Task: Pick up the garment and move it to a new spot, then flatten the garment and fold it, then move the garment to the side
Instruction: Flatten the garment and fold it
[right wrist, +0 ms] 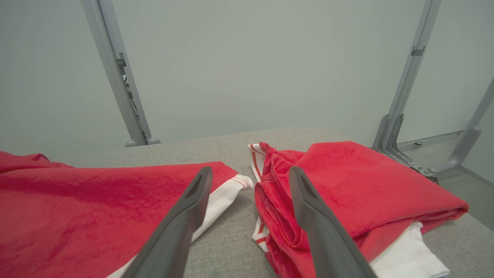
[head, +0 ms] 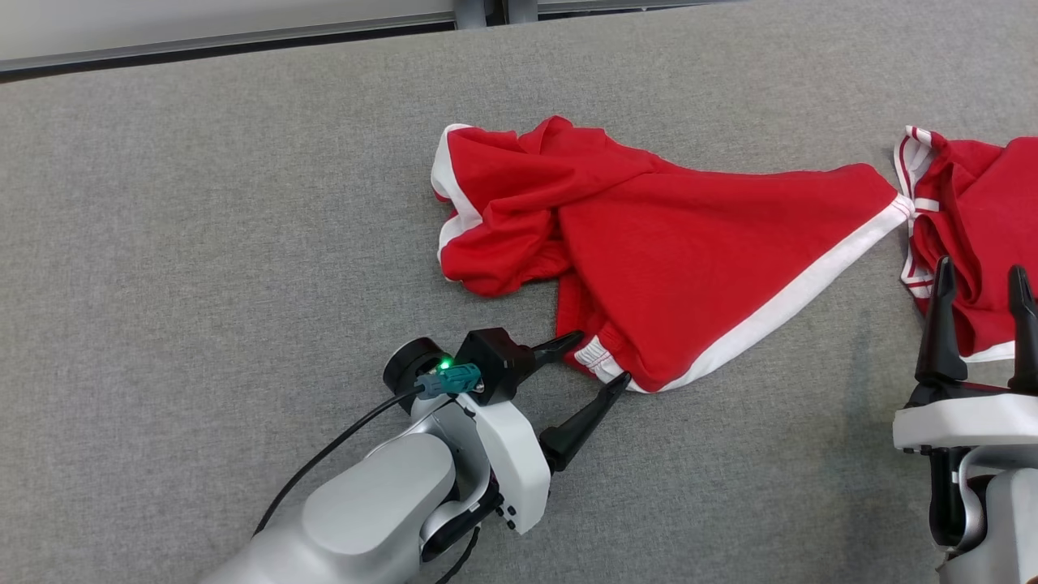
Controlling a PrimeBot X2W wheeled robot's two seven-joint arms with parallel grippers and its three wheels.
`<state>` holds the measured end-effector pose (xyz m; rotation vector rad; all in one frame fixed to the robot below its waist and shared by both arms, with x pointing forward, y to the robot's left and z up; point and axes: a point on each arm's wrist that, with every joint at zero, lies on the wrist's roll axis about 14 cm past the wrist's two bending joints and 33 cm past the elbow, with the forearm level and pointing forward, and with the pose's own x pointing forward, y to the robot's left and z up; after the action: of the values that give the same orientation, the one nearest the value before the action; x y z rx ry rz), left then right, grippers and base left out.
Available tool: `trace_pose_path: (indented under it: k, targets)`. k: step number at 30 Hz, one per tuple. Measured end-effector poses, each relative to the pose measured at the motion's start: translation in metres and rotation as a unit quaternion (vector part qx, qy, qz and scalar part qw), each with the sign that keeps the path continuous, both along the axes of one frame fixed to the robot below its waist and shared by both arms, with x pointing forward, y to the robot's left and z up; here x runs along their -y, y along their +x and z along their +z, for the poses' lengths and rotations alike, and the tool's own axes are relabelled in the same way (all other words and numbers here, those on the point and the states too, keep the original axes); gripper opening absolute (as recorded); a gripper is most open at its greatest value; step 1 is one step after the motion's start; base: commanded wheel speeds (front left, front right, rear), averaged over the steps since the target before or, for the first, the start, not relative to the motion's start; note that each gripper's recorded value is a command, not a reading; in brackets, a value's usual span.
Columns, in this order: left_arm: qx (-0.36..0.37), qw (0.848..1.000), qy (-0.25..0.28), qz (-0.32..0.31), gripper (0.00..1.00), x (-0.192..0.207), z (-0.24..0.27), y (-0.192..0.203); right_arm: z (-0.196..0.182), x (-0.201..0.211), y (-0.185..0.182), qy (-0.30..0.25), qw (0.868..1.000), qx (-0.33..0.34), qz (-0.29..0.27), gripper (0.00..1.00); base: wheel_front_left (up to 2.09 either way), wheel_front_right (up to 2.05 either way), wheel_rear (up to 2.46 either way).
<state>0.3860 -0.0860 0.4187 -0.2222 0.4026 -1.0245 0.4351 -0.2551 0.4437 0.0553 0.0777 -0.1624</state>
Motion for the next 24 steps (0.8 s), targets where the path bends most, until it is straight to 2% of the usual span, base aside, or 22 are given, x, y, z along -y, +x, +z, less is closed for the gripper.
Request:
trace_pose_path:
  k: [2,3,4,5,11,17,24]
  targets:
    - [-0.003,1.0,-0.002,-0.004,1.0,0.002,-0.001,-0.001,0.0,0.002,-0.001,0.0,1.0,-0.001,-0.002,1.0,0.0,0.0,0.0]
    - [-0.004,1.0,-0.003,-0.007,0.72,0.004,-0.001,-0.002,0.0,0.002,-0.001,0.0,1.0,-0.001,-0.003,1.0,0.0,0.0,0.0]
    - [-0.003,1.0,-0.004,-0.008,0.05,0.004,0.0,-0.002,0.0,0.003,-0.001,0.0,1.0,-0.001,-0.004,1.0,0.0,0.0,0.0]
    - [-0.001,1.0,-0.005,-0.009,0.0,0.004,0.0,-0.002,0.0,0.003,-0.001,0.0,1.0,0.0,-0.004,1.0,0.0,0.0,0.0]
    - [0.015,0.999,-0.012,0.027,0.0,-0.014,0.009,0.014,-0.002,-0.003,0.002,0.003,1.0,-0.002,0.003,1.0,0.0,0.0,0.0]
    - [0.038,0.994,-0.012,0.097,0.0,-0.055,0.023,0.034,-0.01,-0.028,0.008,0.008,0.999,-0.014,0.036,1.0,0.0,0.0,0.0]
    - [0.055,0.985,-0.021,0.162,0.0,-0.089,0.037,0.036,-0.042,-0.055,0.003,0.024,0.994,-0.079,0.07,1.0,0.0,0.0,0.0]
